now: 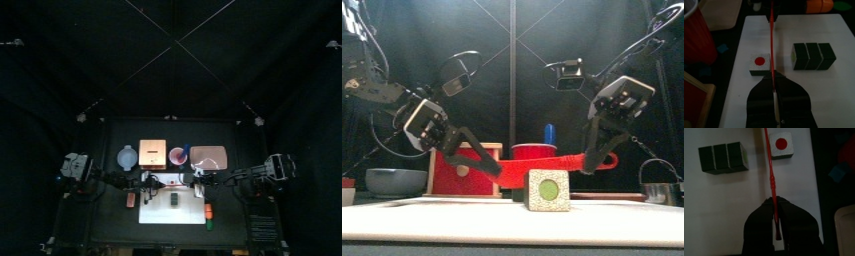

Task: Cut the sushi into 4 pieces with the knife
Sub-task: Cut the sushi into 4 pieces

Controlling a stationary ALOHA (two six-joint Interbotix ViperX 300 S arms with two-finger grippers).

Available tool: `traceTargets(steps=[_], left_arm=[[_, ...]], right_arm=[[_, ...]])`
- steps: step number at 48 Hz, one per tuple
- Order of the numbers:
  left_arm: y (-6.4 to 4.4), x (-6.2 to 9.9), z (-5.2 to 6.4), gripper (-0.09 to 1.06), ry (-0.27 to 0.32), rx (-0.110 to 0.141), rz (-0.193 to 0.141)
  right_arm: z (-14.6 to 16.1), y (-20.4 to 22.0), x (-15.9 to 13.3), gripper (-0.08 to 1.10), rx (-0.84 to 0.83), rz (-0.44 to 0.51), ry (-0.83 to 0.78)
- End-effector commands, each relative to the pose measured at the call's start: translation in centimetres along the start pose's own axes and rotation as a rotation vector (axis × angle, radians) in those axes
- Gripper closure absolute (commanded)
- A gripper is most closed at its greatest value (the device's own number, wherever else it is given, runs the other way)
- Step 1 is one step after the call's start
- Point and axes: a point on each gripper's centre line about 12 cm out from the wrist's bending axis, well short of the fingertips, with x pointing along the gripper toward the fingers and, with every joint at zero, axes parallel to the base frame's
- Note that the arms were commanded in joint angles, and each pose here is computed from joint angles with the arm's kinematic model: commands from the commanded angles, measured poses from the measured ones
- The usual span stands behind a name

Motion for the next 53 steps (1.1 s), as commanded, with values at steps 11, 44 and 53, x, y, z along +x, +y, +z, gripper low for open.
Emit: traceTargets(steps=[11,44,53], left_arm=[[-2.7,-1.8,3.4,0.83,-0.083,0.009,-0.086],[-5.4,-1.3,1.8,0.83,-0.038,0.040,-0.148],[-5.6,-1.0,1.3,0.83,-0.023,0.046,-0.150]], right_arm=[[1.6,3.0,-2.8,0.92,-0.025,0.077,-0.100],[0.0,5.0,-0.7,0.92,0.000,0.124,-0.041],[-0.3,5.0,-0.4,0.92,0.001,0.122,-0.029]])
